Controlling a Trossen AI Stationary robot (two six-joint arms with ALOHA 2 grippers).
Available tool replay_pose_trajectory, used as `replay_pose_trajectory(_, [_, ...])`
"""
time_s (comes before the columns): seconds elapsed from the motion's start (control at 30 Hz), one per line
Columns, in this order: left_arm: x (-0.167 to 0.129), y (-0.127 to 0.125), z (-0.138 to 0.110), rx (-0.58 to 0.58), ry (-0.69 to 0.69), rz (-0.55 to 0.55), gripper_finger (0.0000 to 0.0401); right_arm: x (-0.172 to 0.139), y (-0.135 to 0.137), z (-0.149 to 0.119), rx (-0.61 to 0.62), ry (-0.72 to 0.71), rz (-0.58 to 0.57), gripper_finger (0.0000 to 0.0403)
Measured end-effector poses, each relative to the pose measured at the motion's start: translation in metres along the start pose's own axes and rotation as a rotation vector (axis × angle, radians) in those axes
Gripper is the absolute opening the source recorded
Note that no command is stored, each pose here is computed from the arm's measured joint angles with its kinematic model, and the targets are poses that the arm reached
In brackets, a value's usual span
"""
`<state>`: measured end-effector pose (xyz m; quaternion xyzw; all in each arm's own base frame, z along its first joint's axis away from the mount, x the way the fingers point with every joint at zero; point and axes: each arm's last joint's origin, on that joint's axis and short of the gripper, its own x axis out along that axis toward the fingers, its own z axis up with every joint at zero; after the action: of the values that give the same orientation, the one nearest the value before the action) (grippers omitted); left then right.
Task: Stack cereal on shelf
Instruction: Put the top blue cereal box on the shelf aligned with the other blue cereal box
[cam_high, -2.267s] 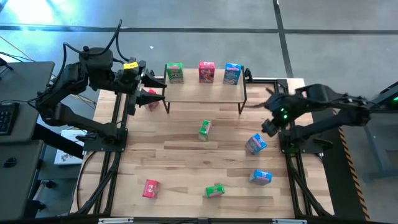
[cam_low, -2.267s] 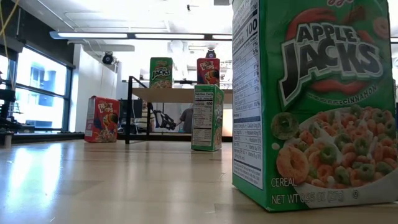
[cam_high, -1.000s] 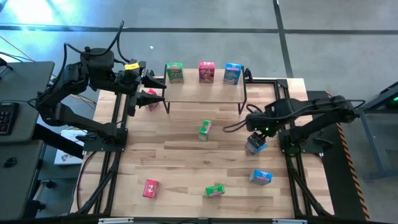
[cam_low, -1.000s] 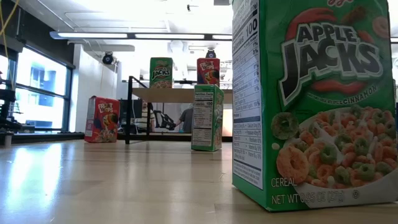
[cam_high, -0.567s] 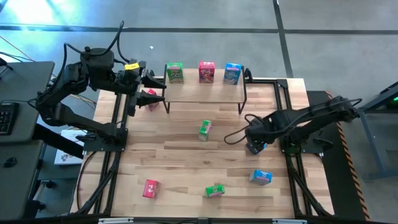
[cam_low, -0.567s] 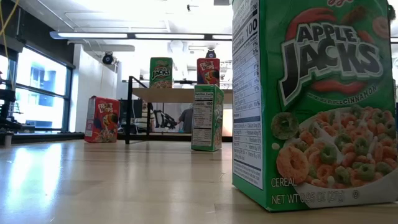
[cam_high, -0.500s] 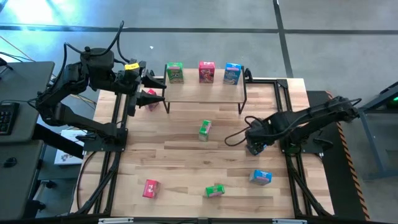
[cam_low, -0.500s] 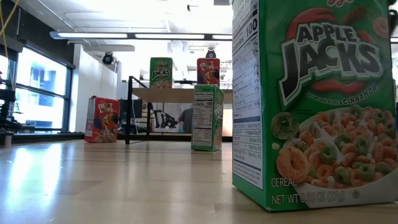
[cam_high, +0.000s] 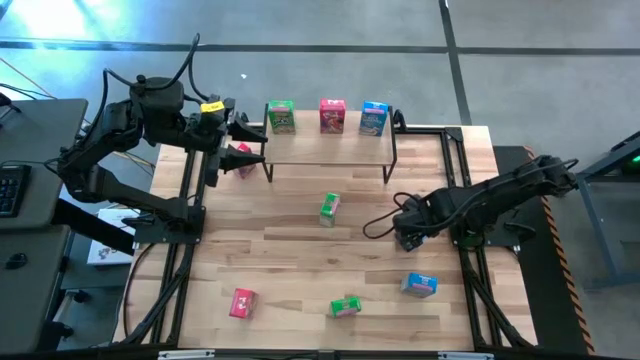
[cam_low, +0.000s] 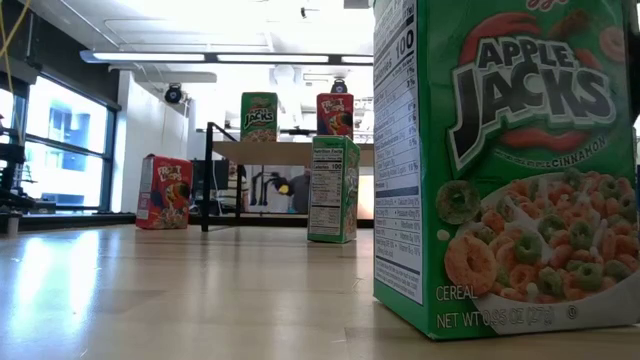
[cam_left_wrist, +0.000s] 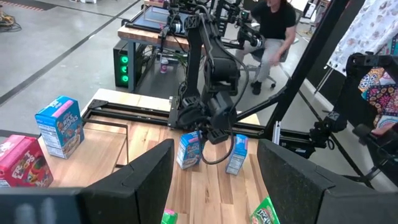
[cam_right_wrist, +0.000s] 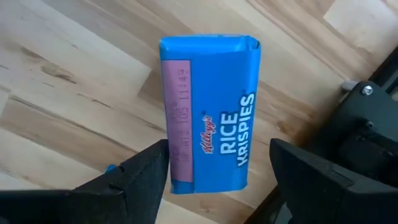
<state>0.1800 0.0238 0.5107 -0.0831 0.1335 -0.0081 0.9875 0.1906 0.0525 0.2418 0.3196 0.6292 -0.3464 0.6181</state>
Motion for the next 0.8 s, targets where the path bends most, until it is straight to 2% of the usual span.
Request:
replay_pose_trajectory(0.13, [0.000, 0.000, 0.000, 0.000, 0.000, 0.000, 0.0223, 0.001, 0.002, 0.000, -0.001, -0.002, 0.021, 0.0243])
replay_pose_trajectory(0.47, [0.000, 0.000, 0.000, 0.000, 0.000, 0.000, 0.0223, 0.001, 0.004, 0.001, -0.021, -0.006, 0.048, 0.0146])
replay_pose_trajectory(0.6, [0.000, 0.000, 0.000, 0.000, 0.000, 0.000, 0.0223, -0.002, 0.006, 0.001, -0.021, -0.001, 0.067, 0.0130])
replay_pose_trajectory(0.8, [0.000, 0.000, 0.000, 0.016, -0.001, 0.007, 0.0223, -0.029, 0.014, 0.005, -0.031, -0.049, 0.150, 0.0126])
